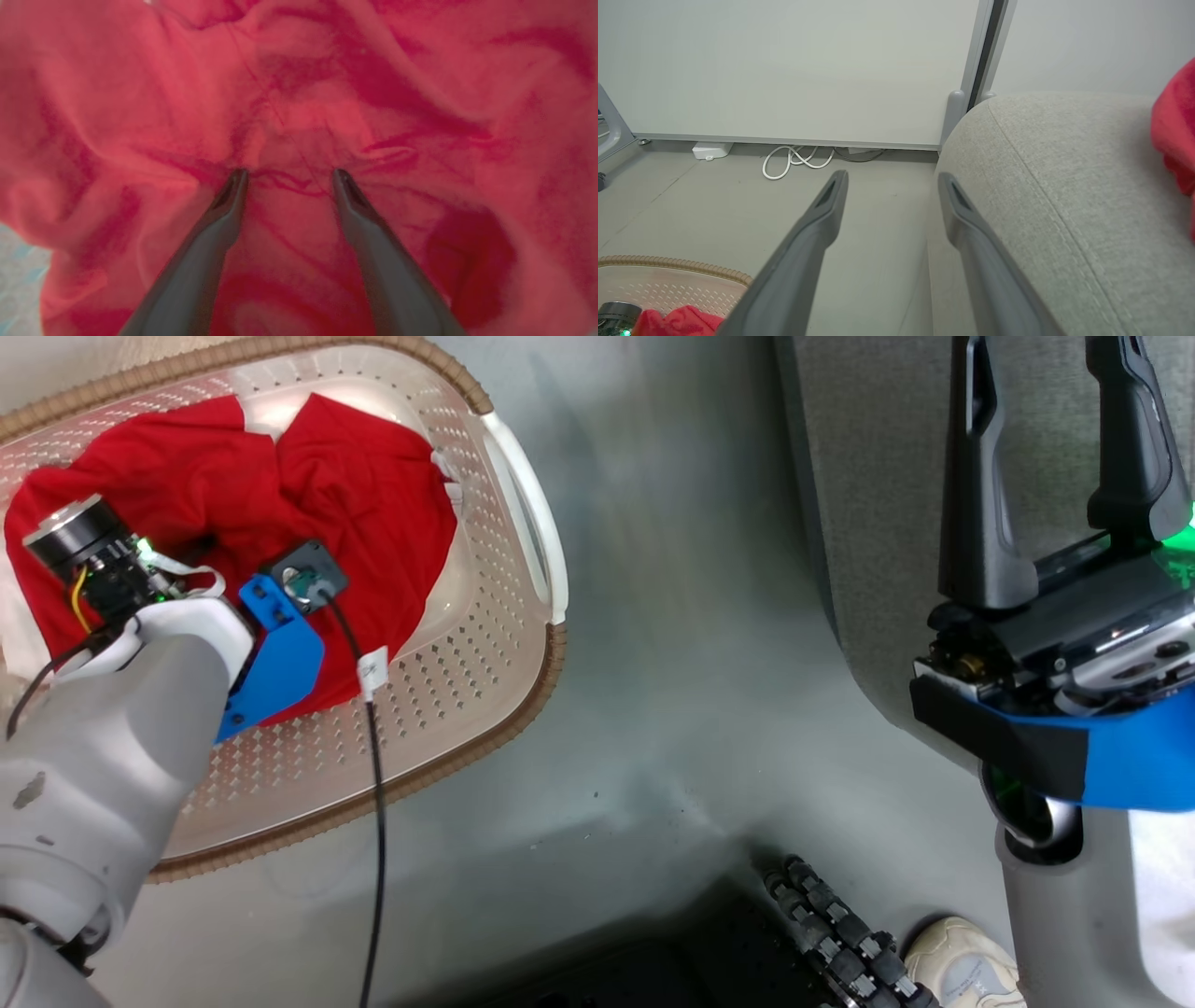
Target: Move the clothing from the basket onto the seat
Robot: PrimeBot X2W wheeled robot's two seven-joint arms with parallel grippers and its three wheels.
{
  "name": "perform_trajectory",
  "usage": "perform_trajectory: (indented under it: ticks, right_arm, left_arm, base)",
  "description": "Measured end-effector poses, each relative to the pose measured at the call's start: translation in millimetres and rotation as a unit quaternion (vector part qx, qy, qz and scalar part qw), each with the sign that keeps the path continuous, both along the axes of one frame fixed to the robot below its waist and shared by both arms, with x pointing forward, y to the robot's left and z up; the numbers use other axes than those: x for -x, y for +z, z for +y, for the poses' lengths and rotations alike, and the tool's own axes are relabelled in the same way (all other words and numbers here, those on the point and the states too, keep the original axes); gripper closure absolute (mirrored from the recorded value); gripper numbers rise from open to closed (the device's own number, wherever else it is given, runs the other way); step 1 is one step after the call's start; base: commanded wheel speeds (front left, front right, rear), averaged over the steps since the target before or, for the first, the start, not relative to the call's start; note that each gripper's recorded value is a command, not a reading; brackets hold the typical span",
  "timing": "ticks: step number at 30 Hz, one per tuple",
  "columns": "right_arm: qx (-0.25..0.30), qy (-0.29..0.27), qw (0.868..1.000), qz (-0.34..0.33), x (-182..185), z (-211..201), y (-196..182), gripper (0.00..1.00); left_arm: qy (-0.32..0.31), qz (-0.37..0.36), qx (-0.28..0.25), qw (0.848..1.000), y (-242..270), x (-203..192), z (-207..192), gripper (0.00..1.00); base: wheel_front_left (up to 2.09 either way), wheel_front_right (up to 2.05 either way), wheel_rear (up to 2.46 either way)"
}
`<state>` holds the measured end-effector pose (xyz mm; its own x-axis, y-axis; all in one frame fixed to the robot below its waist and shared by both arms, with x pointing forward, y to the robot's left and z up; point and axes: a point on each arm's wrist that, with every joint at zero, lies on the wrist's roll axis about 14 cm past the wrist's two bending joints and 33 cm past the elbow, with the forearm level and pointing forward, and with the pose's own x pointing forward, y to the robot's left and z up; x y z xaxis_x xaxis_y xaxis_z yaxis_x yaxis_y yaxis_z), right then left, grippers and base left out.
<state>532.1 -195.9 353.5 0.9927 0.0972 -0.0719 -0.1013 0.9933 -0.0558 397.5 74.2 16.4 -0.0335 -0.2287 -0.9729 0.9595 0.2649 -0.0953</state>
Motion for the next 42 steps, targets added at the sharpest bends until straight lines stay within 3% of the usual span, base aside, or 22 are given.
perform_trajectory:
  ticks: [4,5,6,14,26,31,34,42]
  right_arm:
    - [0.000,0.000,1.000,0.003,1.3,0.4,-3.0,0.00]
    - [0.000,0.001,1.000,0.004,1.3,0.8,-3.9,0.00]
    - [0.000,0.001,1.000,0.004,1.3,1.1,-4.4,0.00]
    - [-0.003,0.007,1.000,0.001,-1.6,6.5,-5.1,0.00]
    - [-0.004,0.011,1.000,-0.028,-6.9,12.5,23.0,0.00]
    - [-0.005,0.013,0.999,-0.051,-6.7,16.6,49.7,0.00]
    - [-0.006,0.014,0.998,-0.054,-4.1,18.3,56.7,0.00]
    - [-0.009,0.022,0.997,-0.078,10.9,21.9,97.2,0.00]
  left_arm:
    - [0.001,0.004,-0.010,1.000,-2.2,2.8,-4.2,0.04]
    - [0.003,0.005,-0.013,1.000,-2.5,3.9,-6.0,0.56]
    - [0.004,0.005,-0.015,1.000,-2.8,4.3,-7.2,1.00]
    - [0.010,0.010,-0.016,1.000,3.8,11.4,-20.4,1.00]
    - [0.062,-0.024,0.086,0.994,60.2,-3.6,-74.3,1.00]
    - [0.120,-0.072,0.154,0.978,103.4,-32.8,-73.5,1.00]
    - [0.143,-0.084,0.167,0.972,115.4,-35.7,-62.5,1.00]
    - [0.222,-0.160,0.233,0.933,192.8,-64.2,-52.1,1.00]
  base:
    - [0.00,0.00,0.00]
    - [0.00,0.00,0.00]
    - [0.00,0.00,0.00]
    - [0.00,0.00,0.00]
    - [0.00,0.00,0.00]
    - [0.00,0.00,0.00]
    - [0.00,0.00,0.00]
    - [0.00,0.00,0.00]
